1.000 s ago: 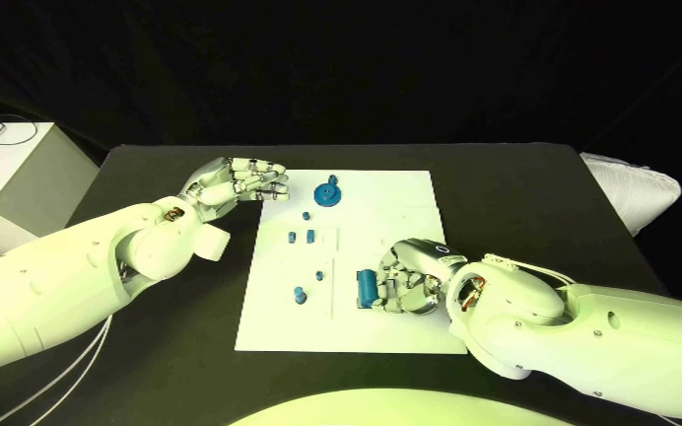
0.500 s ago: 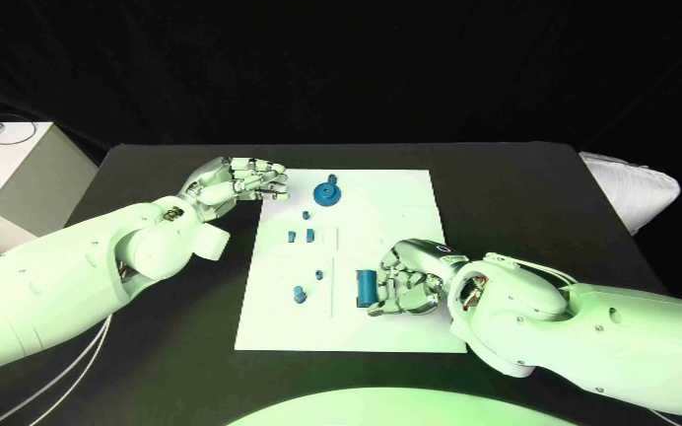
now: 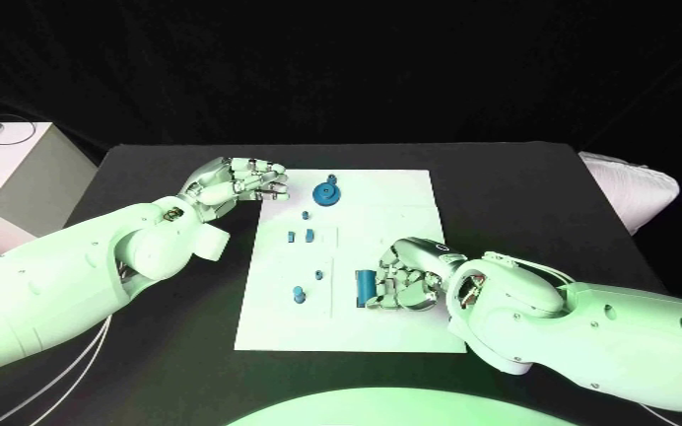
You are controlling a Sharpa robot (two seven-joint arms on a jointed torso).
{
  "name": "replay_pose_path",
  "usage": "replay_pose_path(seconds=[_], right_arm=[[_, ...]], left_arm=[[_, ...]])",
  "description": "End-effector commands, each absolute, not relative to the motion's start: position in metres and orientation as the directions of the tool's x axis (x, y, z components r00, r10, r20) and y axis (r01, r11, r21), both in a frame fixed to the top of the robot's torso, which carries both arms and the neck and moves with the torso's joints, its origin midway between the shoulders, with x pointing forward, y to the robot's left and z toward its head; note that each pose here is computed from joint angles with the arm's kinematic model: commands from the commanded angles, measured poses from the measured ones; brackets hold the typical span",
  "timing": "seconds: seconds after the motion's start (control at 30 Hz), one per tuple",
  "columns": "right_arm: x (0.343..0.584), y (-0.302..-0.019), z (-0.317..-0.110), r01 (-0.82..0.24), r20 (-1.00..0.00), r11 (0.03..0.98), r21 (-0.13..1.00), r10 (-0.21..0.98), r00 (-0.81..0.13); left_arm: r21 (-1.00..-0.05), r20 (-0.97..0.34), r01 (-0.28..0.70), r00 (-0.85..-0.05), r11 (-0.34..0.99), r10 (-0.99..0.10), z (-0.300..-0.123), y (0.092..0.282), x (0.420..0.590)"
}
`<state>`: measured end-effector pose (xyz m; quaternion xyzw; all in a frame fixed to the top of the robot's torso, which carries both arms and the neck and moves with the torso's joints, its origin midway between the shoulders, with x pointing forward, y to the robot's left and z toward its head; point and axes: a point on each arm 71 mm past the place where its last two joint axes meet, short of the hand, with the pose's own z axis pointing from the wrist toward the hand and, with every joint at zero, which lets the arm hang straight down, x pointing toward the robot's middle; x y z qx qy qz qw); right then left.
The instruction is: Assemble the parts on the task board
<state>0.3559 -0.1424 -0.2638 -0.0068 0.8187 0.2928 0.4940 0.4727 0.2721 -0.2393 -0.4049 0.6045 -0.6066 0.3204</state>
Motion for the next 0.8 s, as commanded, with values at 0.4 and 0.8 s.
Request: replay_pose_path(seconds=[0.4,0.8], right_arm=[[0.3572,-0.1373,-0.2725,-0.319,-0.838,0.838,0.442,0.26,-0.479],[0.3556,-0.1422,-0.2704,-0.323,-0.842,0.831,0.453,0.28,-0.461]], left_arm=[[-0.992,0.114,-0.097,-0.487,-0.076,-0.866,-0.2377,0.2688,0.4714],[-0.992,0.113,-0.097,-0.485,-0.074,-0.867,-0.2377,0.2699,0.4713]])
